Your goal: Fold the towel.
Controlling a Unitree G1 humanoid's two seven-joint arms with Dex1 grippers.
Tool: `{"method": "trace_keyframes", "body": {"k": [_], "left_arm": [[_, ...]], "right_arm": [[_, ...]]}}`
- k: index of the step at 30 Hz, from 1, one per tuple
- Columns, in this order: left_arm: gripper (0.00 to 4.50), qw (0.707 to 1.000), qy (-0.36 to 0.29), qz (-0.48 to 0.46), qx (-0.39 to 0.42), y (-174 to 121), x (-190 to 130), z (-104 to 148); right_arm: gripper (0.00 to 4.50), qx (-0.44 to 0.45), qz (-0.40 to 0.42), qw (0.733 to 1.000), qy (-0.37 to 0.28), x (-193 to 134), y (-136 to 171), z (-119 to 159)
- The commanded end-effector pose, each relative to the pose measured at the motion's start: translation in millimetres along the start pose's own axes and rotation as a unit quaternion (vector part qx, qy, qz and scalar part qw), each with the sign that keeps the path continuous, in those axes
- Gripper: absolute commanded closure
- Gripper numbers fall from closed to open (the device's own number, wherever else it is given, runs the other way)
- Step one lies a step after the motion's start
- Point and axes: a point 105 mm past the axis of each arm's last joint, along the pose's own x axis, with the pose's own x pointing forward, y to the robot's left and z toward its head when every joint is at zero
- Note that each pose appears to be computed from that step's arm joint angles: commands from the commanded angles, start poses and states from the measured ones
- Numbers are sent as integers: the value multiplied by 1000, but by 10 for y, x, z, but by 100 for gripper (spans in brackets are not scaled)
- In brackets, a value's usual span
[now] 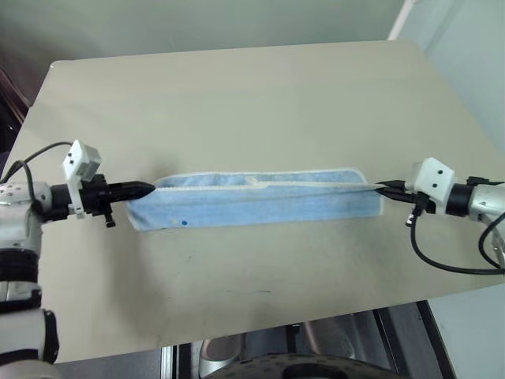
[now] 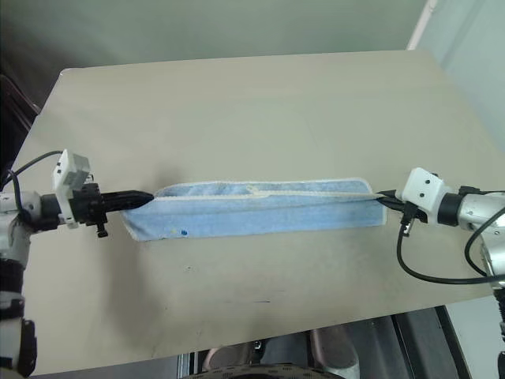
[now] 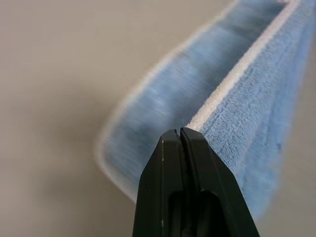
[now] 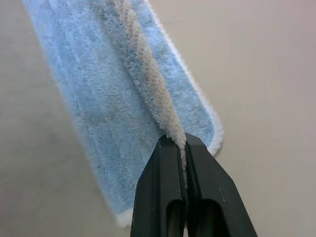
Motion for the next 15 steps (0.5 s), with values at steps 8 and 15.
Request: {"method": "trace_keyframes", "body": {"k": [8, 15], "left_arm": [[446, 997, 13, 67, 23, 300, 103, -40], [446, 994, -11, 102, 47, 408, 222, 48]], "right_arm": [[450, 42, -100, 994, 23, 121, -445, -191], [450, 53, -121, 991, 30, 240, -514, -285]]}}
